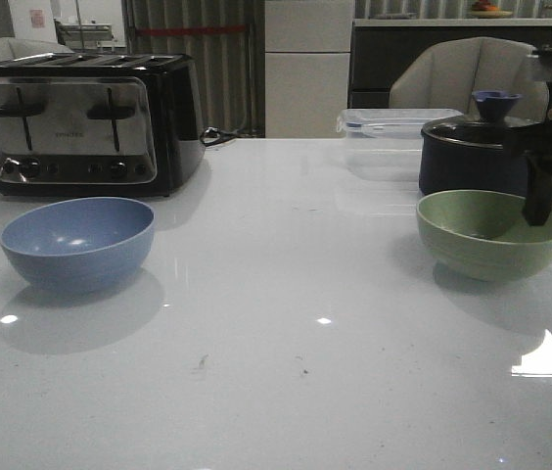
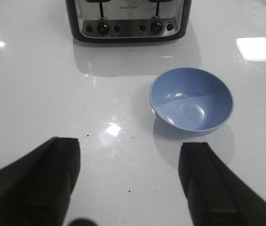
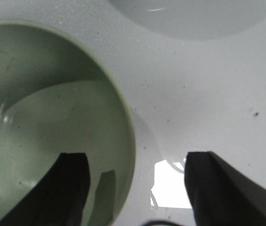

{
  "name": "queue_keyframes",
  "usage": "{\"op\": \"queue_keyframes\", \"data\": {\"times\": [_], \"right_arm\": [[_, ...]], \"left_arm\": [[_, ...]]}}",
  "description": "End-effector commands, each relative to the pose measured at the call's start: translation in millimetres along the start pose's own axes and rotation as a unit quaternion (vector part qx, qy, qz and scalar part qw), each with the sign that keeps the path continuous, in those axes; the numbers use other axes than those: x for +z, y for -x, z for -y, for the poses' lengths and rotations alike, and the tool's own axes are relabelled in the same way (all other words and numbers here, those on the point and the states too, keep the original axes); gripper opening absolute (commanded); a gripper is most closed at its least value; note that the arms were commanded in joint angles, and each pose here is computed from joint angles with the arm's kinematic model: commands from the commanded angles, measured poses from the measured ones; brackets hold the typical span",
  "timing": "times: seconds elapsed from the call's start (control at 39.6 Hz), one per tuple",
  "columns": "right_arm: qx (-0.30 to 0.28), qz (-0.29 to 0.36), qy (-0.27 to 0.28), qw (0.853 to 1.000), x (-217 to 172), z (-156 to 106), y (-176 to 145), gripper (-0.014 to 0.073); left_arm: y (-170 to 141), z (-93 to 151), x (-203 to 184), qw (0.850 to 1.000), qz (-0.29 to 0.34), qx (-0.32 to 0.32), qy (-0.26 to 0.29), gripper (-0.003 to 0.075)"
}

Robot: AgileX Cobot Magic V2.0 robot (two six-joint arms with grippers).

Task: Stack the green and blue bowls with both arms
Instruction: 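Lower the right gripper and grasp the rim of the pale green bowl, then lift the green bowl and carry it toward the table centre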

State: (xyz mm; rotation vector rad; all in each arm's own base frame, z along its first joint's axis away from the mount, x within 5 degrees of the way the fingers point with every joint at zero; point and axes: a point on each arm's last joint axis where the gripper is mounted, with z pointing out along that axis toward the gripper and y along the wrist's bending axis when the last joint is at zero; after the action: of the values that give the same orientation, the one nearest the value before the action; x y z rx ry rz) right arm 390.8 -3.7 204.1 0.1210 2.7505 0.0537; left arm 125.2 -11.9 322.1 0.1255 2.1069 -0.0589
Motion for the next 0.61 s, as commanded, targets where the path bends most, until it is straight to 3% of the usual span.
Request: {"op": "queue_keyframes", "data": {"times": [0.0,0.18,0.33,0.58], "right_arm": [[0.000,0.040,0.003,0.999,-17,-1,21,0.0433],[0.002,0.028,0.005,1.000,-14,-2,25,0.0193],[0.000,0.037,0.008,0.999,-24,-3,26,0.0055],[-0.078,0.101,0.039,0.991,-98,-34,20,0.0053]], "left_arm": [[17,0,-6,0.998,0.057,-0.002,-0.001,0.0507],[17,0,-6,0.998,0.057,-0.002,-0.001,0.0507],[17,0,-6,0.998,0.057,-0.002,-0.001,0.0507],[17,0,-6,0.998,0.057,-0.002,-0.001,0.0507]]}}
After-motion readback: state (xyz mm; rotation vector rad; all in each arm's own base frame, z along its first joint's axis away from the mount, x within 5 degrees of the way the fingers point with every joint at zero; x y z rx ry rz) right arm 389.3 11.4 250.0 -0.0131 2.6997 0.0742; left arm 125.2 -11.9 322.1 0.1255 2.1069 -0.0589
